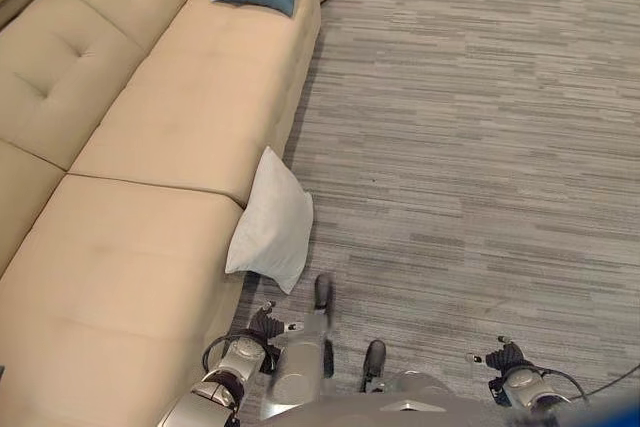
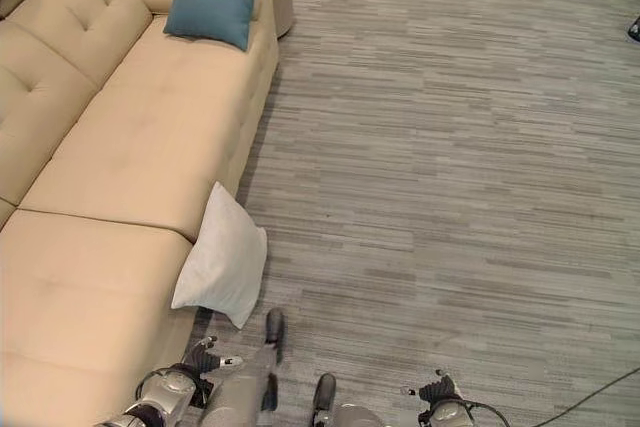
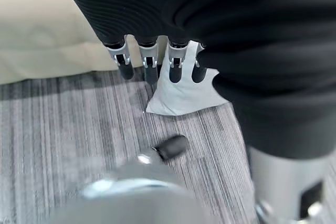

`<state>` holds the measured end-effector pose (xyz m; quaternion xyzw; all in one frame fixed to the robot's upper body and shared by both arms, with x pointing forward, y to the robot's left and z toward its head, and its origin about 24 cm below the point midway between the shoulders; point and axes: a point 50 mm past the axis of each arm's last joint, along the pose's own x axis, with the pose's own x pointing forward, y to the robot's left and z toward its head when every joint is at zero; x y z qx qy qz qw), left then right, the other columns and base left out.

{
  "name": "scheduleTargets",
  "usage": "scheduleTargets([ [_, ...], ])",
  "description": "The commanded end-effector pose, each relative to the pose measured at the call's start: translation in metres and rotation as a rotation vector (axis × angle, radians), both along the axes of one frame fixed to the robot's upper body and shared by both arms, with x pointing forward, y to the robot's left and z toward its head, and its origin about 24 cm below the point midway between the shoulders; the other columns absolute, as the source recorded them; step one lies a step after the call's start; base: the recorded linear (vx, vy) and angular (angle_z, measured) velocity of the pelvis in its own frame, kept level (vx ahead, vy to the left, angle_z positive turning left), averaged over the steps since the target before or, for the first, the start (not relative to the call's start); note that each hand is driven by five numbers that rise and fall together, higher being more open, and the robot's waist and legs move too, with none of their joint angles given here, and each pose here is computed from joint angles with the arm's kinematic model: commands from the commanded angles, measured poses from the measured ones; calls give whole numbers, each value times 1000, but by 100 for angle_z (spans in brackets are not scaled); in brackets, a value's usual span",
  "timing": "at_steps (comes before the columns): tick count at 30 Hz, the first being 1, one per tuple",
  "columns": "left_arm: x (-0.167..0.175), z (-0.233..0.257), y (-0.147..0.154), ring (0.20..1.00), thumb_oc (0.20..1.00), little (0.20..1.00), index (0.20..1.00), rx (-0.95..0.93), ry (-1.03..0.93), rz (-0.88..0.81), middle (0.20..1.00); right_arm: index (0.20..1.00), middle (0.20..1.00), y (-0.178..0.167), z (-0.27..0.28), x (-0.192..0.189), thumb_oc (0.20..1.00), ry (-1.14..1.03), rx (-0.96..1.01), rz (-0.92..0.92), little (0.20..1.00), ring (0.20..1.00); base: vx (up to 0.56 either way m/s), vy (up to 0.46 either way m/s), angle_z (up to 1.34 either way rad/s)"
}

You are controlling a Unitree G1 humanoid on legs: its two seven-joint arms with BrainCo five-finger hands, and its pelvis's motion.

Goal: Pick up all the scattered cushions and arrange them neatly on the sofa.

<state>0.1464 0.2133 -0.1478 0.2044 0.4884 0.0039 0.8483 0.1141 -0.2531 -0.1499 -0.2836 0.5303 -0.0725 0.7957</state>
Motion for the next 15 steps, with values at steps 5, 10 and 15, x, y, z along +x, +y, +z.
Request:
scheduleTargets([
  [5,-15,-7,-5,1000,1000,1000,1000,0,49,-9,1000,1000,1000,-10,5,5,1000,-24,-24,11,1000,1000,228,111,0],
  [10,-13,-5,0,1000,1000,1000,1000,12,37,3,1000,1000,1000,-9,8,14,1000,-41,-26,39,1000,1000,138,52,5],
  [15,-13,-5,1,1000,1000,1000,1000,20,38,-4,1000,1000,1000,-9,10,22,1000,-57,-26,56,1000,1000,241,-125,44],
])
